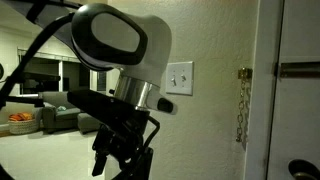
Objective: Flip the switch on the left side of the wall
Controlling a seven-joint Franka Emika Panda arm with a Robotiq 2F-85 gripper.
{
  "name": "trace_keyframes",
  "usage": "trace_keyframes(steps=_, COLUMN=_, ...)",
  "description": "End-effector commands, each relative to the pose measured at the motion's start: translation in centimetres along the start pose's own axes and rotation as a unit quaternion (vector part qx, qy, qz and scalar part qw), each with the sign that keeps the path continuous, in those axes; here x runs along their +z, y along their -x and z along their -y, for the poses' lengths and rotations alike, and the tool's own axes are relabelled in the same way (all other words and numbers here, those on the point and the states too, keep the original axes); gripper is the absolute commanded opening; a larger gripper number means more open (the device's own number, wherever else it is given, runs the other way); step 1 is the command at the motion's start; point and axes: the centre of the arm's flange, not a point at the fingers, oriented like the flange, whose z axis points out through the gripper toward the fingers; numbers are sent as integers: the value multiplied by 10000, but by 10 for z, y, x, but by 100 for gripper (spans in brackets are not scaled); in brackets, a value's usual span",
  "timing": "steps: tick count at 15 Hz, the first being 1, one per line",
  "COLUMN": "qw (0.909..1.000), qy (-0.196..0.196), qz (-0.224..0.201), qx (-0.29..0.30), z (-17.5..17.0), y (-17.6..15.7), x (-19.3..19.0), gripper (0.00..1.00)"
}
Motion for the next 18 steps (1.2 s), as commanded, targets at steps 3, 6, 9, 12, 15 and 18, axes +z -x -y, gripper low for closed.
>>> trace_keyframes(steps=3, qw=10000, qy=-2, qz=5, qx=2, z=0, y=0, x=0, gripper=100)
trace_keyframes(steps=6, qw=10000, qy=-2, qz=5, qx=2, z=0, y=0, x=0, gripper=100)
trace_keyframes(steps=9, qw=10000, qy=-2, qz=5, qx=2, z=0, y=0, x=0, gripper=100)
trace_keyframes(steps=12, qw=10000, qy=-2, qz=5, qx=2, z=0, y=0, x=0, gripper=100)
trace_keyframes(steps=15, qw=10000, qy=23, qz=-28, qx=-35, z=6, y=-3, x=-1, gripper=100)
trace_keyframes(steps=18, qw=9998, qy=79, qz=-113, qx=-124, z=21, y=-10, x=-8, gripper=100)
